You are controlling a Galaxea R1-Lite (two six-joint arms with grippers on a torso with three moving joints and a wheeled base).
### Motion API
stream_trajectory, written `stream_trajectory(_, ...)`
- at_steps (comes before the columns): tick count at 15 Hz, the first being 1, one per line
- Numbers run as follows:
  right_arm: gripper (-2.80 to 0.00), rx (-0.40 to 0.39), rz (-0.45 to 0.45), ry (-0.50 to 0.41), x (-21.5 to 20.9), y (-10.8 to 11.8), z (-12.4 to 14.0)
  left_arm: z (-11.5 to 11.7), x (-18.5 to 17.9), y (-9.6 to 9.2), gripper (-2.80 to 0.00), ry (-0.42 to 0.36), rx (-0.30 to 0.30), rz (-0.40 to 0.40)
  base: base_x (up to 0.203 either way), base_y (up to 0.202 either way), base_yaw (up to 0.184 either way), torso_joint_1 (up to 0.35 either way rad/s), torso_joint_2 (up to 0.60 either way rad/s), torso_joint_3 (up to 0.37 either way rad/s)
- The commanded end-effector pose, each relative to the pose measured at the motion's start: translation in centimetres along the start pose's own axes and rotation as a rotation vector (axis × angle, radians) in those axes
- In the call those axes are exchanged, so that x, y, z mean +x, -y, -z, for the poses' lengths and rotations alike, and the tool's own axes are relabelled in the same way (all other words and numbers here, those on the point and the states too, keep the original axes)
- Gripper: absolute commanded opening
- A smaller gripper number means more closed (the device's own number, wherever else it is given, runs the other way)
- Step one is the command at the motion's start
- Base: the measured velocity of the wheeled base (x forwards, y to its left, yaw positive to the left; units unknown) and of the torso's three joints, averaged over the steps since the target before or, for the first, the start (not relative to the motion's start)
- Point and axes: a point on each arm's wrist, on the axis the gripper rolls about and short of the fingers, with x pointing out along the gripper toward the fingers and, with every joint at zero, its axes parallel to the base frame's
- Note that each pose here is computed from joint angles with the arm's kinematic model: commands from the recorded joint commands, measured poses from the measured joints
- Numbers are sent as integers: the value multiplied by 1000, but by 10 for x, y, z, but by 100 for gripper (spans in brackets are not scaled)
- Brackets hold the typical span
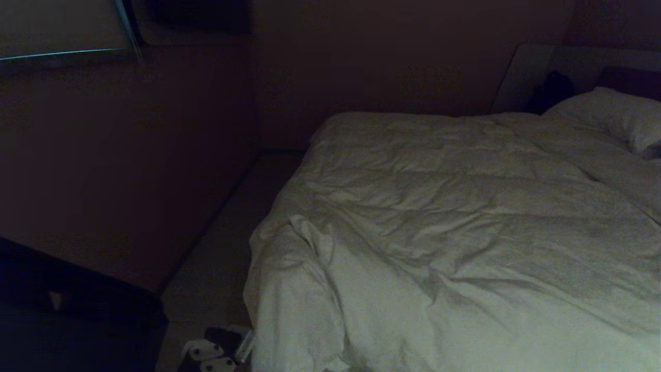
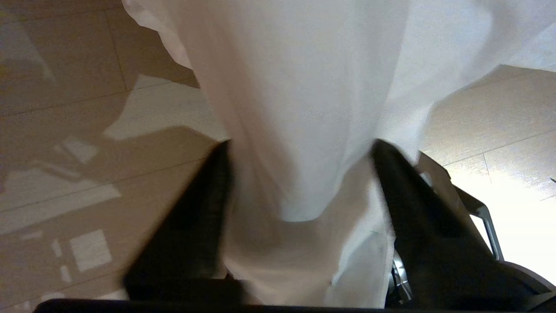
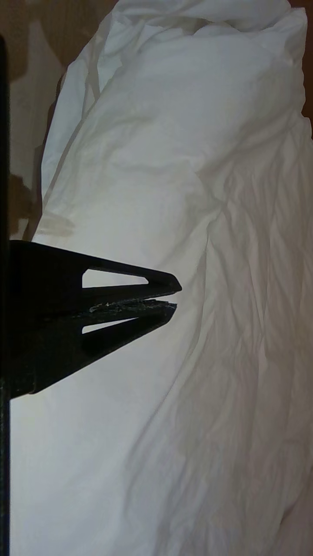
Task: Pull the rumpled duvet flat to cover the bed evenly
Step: Flatten the corners of the folded blanket
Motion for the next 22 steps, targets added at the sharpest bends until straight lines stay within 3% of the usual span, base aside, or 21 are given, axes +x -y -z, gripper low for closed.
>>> stream_trajectory(1, -280, -1, -1, -1, 0, 0, 0, -1, 0, 0, -280, 9, -3, 4, 0, 0, 0, 0, 0, 0)
stream_trajectory(7, -280, -1, -2, 0, 0, 0, 0, -2, -2, 0, -280, 17, -21, -1, 0, 0, 0, 0, 0, 0)
stream_trajectory(13, -280, -1, -1, 0, 0, 0, 0, -10, -10, -1, -280, 84, -55, -53, 0, 0, 0, 0, 0, 0)
stream_trajectory(17, -280, -1, -1, 0, 0, 0, 0, -27, -45, 3, -280, 206, -72, -52, 0, 0, 0, 0, 0, 0)
stream_trajectory(22, -280, -1, -1, 0, 0, 0, 0, -34, -84, -13, -280, 272, -91, -116, 0, 0, 0, 0, 0, 0)
